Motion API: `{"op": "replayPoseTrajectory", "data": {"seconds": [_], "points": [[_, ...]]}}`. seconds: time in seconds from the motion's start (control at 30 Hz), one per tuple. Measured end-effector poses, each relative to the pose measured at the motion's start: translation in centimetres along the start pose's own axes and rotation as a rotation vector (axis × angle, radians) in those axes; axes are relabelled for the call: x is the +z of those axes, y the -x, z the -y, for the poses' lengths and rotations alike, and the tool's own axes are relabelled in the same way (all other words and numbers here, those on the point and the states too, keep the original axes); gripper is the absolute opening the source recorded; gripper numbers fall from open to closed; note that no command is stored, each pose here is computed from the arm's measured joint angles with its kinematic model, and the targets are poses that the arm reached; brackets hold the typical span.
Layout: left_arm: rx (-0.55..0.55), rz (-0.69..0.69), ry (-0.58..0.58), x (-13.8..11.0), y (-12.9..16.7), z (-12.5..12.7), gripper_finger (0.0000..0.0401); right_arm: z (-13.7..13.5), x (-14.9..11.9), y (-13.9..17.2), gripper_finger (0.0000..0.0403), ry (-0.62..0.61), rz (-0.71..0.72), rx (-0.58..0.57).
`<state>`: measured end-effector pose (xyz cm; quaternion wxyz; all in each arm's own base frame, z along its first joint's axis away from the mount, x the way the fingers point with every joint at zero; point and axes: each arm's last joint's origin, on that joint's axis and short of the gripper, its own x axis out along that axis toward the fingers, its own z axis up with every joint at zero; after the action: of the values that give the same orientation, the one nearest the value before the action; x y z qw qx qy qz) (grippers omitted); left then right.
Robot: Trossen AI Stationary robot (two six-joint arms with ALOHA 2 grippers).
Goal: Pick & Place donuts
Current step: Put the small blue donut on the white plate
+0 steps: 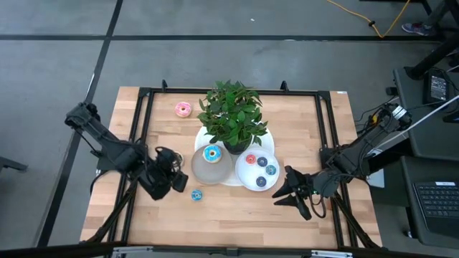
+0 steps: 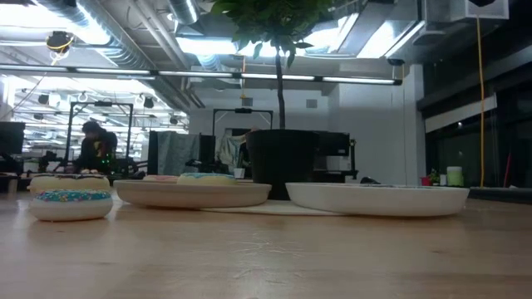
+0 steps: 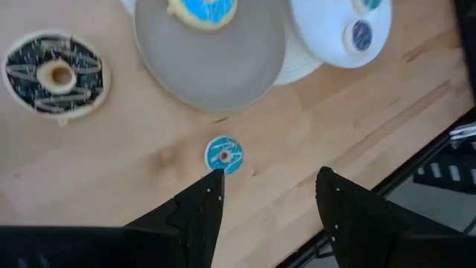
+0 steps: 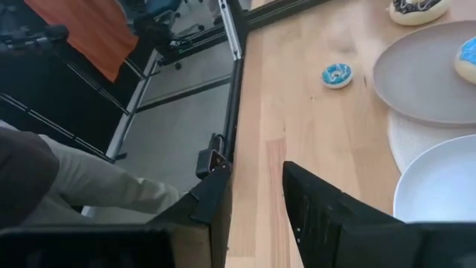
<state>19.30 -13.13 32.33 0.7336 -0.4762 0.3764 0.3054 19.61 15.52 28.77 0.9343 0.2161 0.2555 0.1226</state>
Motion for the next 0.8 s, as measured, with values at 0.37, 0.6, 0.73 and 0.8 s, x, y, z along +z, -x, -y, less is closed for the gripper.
{"op": "replayPoseTrajectory", "data": {"seconds": [0.37,0.6,0.73,0.8], "points": [[0.033,-0.015,0.015,-2.1,-0.9,0.2,0.0203,0.0,0.0,0.0,0.0121,0.005,0.0,0.0],[0.055,-0.02,0.046,-3.4,-1.5,0.2,0.0203,0.0,0.0,0.0,0.0121,0.005,0.0,0.0],[0.081,-0.013,0.045,-4.1,-2.2,0.3,0.0203,0.0,0.0,0.0,0.0121,0.006,0.0,0.0],[0.095,-0.008,0.044,-4.4,-2.6,0.4,0.0203,0.0,0.0,0.0,0.0121,0.006,0.0,0.0]]}}
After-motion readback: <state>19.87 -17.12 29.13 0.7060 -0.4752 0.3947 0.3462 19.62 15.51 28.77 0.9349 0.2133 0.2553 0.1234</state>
